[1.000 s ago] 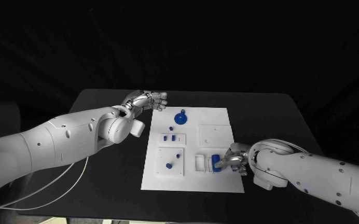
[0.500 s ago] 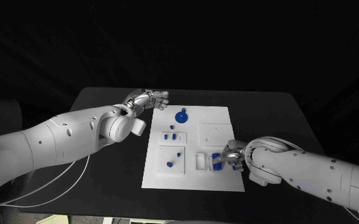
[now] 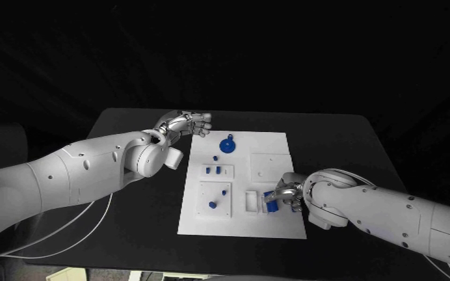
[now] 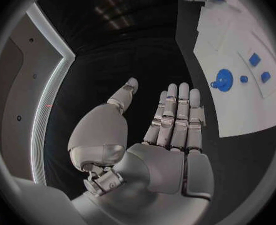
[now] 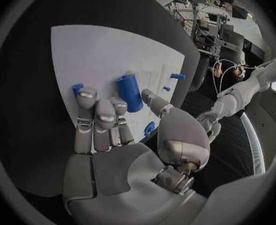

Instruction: Assemble the parts on the task board

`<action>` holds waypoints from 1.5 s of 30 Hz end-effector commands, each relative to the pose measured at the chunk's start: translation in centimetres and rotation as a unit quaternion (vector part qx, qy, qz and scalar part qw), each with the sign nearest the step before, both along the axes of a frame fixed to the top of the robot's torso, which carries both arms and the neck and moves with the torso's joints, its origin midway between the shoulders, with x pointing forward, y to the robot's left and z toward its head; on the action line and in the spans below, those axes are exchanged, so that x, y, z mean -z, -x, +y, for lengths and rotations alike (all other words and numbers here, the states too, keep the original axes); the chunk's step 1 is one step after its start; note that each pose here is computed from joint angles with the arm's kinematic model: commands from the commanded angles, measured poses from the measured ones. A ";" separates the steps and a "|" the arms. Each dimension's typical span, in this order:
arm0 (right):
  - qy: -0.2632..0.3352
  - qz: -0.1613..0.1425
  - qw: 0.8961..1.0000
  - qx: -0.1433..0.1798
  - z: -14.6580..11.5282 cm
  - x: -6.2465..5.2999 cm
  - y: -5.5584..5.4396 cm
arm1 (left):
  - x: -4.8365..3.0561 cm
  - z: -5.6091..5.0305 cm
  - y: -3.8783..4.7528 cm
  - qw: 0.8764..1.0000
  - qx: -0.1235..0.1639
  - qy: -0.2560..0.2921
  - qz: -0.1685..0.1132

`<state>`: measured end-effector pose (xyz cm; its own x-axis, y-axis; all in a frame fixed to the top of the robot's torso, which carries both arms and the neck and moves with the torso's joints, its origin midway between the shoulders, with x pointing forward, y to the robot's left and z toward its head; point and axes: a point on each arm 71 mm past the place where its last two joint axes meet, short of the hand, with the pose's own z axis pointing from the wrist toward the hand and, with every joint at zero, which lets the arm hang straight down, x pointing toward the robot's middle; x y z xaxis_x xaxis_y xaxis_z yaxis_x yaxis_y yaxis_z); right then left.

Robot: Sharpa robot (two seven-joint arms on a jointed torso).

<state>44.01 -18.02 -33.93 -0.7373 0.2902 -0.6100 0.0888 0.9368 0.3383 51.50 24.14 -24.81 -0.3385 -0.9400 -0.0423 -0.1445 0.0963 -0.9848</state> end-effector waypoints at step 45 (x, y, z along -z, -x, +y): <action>-0.055 0.037 0.998 0.005 2.1 -1.4 0.5 | -0.07 -0.2 -0.04 1.000 0.008 0.008 -0.001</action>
